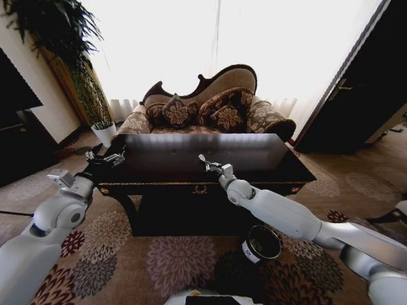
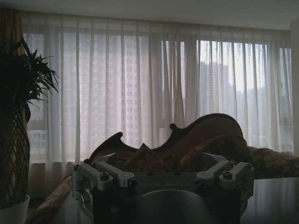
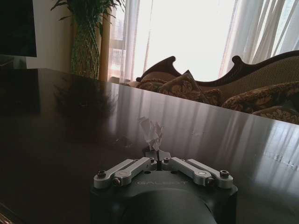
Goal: Move to the front of the table and place the trash on the table into the trash bin.
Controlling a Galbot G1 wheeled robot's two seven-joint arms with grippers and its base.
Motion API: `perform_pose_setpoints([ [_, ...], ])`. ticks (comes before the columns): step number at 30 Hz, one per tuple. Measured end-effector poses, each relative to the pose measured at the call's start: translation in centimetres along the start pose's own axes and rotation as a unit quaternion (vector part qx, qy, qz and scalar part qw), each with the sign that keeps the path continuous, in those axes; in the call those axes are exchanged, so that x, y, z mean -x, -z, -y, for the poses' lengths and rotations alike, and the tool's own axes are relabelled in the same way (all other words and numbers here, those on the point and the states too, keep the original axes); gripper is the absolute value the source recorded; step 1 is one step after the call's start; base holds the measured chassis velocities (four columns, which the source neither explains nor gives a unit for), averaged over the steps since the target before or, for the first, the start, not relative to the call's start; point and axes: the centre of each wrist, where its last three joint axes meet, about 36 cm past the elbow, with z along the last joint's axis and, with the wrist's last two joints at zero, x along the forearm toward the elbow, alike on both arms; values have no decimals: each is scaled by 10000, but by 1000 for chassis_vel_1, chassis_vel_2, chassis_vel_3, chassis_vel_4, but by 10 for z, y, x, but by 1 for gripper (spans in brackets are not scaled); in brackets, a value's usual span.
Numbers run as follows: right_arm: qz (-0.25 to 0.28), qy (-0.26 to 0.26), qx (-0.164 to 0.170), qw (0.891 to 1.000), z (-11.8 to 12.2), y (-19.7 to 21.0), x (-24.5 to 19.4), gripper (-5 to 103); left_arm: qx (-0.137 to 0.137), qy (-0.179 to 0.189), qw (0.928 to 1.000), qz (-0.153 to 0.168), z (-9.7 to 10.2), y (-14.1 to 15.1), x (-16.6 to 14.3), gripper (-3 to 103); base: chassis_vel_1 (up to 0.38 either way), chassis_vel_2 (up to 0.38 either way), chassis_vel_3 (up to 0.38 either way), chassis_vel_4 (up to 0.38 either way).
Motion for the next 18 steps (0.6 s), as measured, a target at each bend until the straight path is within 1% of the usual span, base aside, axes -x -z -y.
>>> perform_pose_setpoints([
  [5, 15, -73, 193, 9998, 5, 1, -24, 0, 0, 0, 10000, 0, 0, 0, 0, 100, 0, 0, 0, 0],
  [8, 31, -203, 313, 9993, 16, -4, -53, 0, 0, 0, 10000, 1, 0, 0, 0, 100, 0, 0, 0, 0],
  [9, 31, -203, 313, 9993, 16, -4, -53, 0, 0, 0, 10000, 1, 0, 0, 0, 100, 0, 0, 0, 0],
  [14, 123, -560, 370, 9977, 43, -8, -104, 0, 0, 0, 10000, 0, 0, 0, 0, 100, 0, 0, 0, 0],
  [16, 133, -582, 367, 9975, 44, -8, -107, 0, 0, 0, 10000, 0, 0, 0, 0, 100, 0, 0, 0, 0],
  [18, 100, -736, 344, 9966, 50, -23, -137, 0, 0, 0, 10000, 0, 0, 0, 0, 100, 0, 0, 0, 0],
])
